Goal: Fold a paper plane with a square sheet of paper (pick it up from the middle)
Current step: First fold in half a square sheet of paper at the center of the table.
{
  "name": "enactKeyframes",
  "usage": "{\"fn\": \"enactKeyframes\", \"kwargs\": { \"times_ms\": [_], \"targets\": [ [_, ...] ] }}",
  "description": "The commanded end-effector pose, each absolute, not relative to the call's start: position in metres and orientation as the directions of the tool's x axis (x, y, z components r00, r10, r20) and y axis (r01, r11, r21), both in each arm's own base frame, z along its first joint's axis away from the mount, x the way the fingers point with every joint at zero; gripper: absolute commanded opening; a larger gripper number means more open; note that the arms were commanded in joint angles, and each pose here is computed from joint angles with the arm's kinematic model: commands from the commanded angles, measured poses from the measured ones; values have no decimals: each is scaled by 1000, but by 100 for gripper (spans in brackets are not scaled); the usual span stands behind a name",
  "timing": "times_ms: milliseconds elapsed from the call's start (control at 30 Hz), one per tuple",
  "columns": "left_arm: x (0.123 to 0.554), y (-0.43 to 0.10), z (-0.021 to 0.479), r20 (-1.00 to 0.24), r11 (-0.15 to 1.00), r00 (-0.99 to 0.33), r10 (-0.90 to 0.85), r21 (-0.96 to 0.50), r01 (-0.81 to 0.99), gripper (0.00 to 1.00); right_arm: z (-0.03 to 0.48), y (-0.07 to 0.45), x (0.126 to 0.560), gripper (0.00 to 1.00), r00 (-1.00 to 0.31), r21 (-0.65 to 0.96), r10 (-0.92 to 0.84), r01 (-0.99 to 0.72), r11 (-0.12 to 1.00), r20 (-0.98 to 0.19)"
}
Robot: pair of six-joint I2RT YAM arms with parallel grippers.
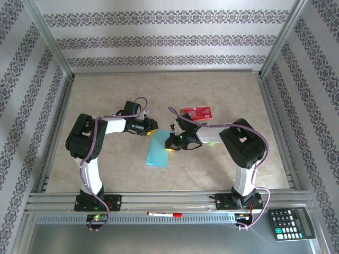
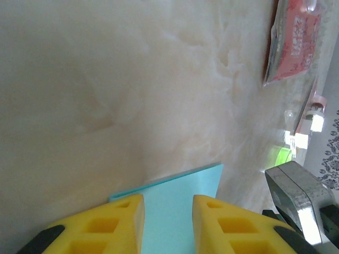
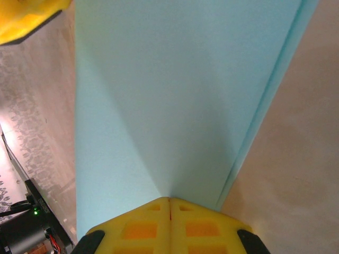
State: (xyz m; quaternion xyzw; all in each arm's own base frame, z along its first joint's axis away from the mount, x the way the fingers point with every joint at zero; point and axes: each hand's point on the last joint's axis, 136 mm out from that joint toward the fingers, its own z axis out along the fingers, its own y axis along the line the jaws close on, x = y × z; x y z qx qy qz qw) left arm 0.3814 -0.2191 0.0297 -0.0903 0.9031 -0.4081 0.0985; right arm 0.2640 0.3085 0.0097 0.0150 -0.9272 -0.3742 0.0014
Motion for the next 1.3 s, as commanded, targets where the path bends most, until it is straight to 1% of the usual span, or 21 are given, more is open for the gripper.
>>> {"fn": "enactKeyframes", "kwargs": {
  "times_ms": [0, 133, 267, 367, 500, 667, 833, 933, 1067, 1167, 1267],
  "targets": [
    [386, -192, 28, -138, 706, -950, -280, -700, -107, 31, -71, 239, 225, 0, -989, 385, 61, 109, 917, 133],
    [381, -199, 51, -144, 656, -945, -294, -750, -90, 34, -69, 239, 225, 0, -990, 386, 62, 108, 916, 131],
    [356, -215, 70, -155, 637, -953, -259, -770, -48, 35, -68, 239, 227, 0, -990, 387, 62, 108, 916, 130],
    [336, -228, 68, -119, 628, -968, -221, -777, -48, 35, -68, 240, 228, 0, -990, 388, 60, 106, 916, 128],
    [326, -227, 47, -75, 655, -976, -206, -751, -81, 35, -68, 240, 228, 0, -990, 387, 58, 103, 916, 128],
    [317, -213, 17, -22, 720, -981, -193, -682, -126, 34, -69, 240, 229, 0, -990, 387, 55, 101, 916, 128],
    [314, -192, 18, -49, 754, -976, -212, -643, -132, 34, -70, 239, 228, 0, -990, 382, 58, 105, 918, 131],
    [313, -183, 27, -75, 763, -973, -220, -635, -124, 34, -70, 239, 228, 0, -990, 384, 58, 104, 917, 130],
    [307, -199, 56, -118, 713, -971, -208, -698, -68, 36, -69, 238, 228, 0, -990, 384, 60, 105, 917, 128],
    [295, -220, 64, -105, 670, -979, -176, -741, -41, 37, -69, 237, 227, 0, -990, 380, 60, 106, 919, 129],
    [287, -236, 58, -73, 647, -986, -150, -761, -42, 38, -69, 237, 228, 0, -990, 379, 64, 107, 919, 126]
  ]
}}
